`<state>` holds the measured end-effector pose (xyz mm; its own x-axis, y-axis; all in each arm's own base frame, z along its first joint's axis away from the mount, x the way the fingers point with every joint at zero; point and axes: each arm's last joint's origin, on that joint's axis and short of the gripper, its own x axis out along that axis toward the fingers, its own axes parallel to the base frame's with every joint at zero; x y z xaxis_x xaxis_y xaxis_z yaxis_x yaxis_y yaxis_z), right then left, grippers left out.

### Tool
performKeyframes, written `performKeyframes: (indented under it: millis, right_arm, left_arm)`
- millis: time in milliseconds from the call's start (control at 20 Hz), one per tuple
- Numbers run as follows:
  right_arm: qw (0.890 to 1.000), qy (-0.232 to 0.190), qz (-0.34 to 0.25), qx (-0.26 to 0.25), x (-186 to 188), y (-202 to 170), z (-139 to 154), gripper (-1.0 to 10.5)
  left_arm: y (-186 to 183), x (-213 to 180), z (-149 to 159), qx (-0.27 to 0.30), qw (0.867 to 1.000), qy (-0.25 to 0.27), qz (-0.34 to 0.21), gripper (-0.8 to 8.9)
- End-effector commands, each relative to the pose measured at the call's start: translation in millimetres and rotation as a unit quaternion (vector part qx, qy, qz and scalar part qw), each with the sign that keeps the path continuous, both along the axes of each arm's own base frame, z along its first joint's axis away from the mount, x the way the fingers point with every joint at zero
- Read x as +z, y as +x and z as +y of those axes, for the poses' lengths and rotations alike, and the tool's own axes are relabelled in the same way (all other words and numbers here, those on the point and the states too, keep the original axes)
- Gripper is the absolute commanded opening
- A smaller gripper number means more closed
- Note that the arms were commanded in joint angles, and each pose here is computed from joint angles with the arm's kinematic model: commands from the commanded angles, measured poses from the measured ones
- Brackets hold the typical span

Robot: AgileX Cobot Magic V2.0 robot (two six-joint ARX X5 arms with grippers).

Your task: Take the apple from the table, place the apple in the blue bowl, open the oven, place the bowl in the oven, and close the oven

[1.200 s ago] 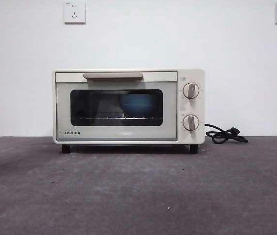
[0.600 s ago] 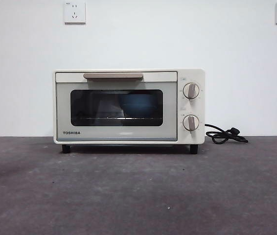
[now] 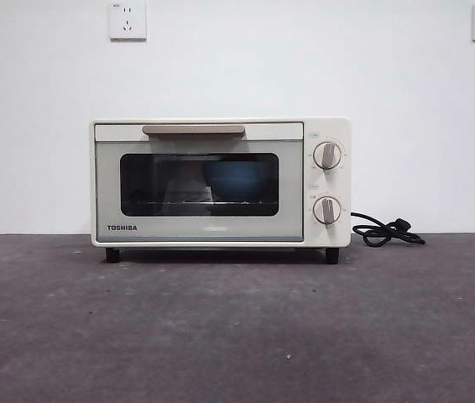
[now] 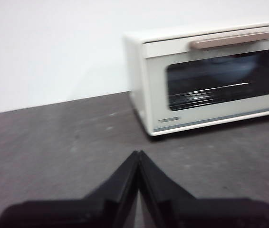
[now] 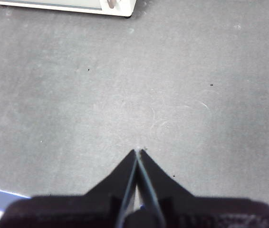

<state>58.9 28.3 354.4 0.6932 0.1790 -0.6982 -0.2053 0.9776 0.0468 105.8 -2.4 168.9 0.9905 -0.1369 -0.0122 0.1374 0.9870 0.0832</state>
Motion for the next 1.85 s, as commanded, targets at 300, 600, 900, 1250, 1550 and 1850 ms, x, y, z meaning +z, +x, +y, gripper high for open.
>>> performKeyframes:
  millis: [300,600,900,1250,1550,1850]
  right_arm:
    - [1.0,0.001,0.001,-0.001,-1.8,0.6,0.4,0.0]
    - [1.0,0.001,0.001,-0.001,-1.8,0.6,0.4,0.0]
    - [1.0,0.0,0.001,-0.002,-1.8,0.6,0.4,0.0]
    - [1.0,0.001,0.001,-0.001,-1.7,0.6,0.4,0.0]
    - [0.969,-0.015,-0.192,-0.151,-8.2,-9.5,-24.5,0.0]
    - [0.91,0.035,-0.39,-0.135,-92.9,16.5,-28.2,0.0]
  left_arm:
    - [-6.0,-9.6,4.4,0.076,0.996,-0.026,0.032,-0.04]
    - [-9.8,-19.6,4.5,0.083,0.993,-0.029,0.08,-0.04]
    - [-9.2,-19.8,4.4,0.082,0.993,-0.032,0.082,-0.04]
    - [-8.9,-20.1,4.4,0.082,0.993,-0.032,0.085,-0.04]
    - [-8.8,-20.3,4.4,0.082,0.992,-0.031,0.086,-0.04]
    - [-8.8,-20.4,4.4,0.082,0.992,-0.031,0.087,-0.04]
